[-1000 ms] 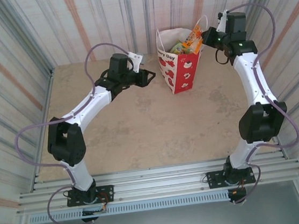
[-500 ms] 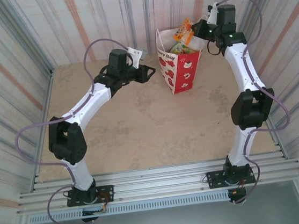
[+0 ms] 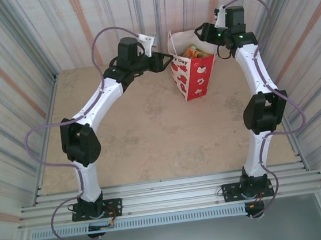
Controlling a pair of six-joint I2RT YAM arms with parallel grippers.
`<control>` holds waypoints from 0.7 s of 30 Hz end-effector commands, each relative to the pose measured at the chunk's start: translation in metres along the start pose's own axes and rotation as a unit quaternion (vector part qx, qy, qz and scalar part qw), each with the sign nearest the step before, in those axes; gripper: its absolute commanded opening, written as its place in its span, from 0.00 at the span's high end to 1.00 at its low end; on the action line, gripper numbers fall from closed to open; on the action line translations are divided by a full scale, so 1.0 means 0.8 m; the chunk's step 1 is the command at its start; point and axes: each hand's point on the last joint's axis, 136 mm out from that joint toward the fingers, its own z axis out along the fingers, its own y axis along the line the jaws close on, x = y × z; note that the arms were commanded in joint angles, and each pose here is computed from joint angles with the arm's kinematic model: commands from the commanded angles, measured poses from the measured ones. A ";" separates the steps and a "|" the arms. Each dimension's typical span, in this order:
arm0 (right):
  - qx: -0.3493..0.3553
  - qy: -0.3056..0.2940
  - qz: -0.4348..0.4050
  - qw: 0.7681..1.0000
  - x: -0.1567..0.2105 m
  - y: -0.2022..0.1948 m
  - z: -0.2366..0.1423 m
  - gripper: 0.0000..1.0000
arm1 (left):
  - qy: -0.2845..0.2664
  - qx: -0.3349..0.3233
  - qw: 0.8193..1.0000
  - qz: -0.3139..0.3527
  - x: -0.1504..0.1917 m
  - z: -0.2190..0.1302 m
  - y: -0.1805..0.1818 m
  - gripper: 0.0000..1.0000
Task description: Place the snacks into the paper bag
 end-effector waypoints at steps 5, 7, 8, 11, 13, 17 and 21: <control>0.003 -0.057 -0.038 0.998 -0.033 0.012 -0.082 0.37 | -0.058 0.050 0.996 -0.050 -0.044 0.021 -0.008 0.42; 0.007 -0.064 -0.037 0.997 -0.034 0.006 -0.096 0.37 | -0.058 0.058 0.995 -0.058 -0.041 0.039 -0.006 0.41; 0.010 -0.067 -0.037 0.997 -0.035 0.003 -0.101 0.37 | -0.058 0.058 0.995 -0.059 -0.041 0.044 -0.005 0.41; 0.020 -0.085 -0.038 0.995 -0.047 -0.008 -0.126 0.37 | -0.067 0.052 0.994 -0.064 -0.047 0.060 -0.001 0.40; 0.034 -0.083 -0.029 0.996 -0.041 -0.028 -0.131 0.36 | -0.075 0.051 0.993 -0.074 -0.051 0.071 0.004 0.40; 0.043 -0.089 -0.020 0.995 -0.049 -0.054 -0.138 0.35 | -0.093 0.058 0.991 -0.081 -0.063 0.083 0.006 0.45; 0.031 -0.076 -0.016 0.996 -0.048 -0.073 -0.116 0.35 | -0.116 0.064 0.990 -0.052 -0.077 0.081 -0.006 0.75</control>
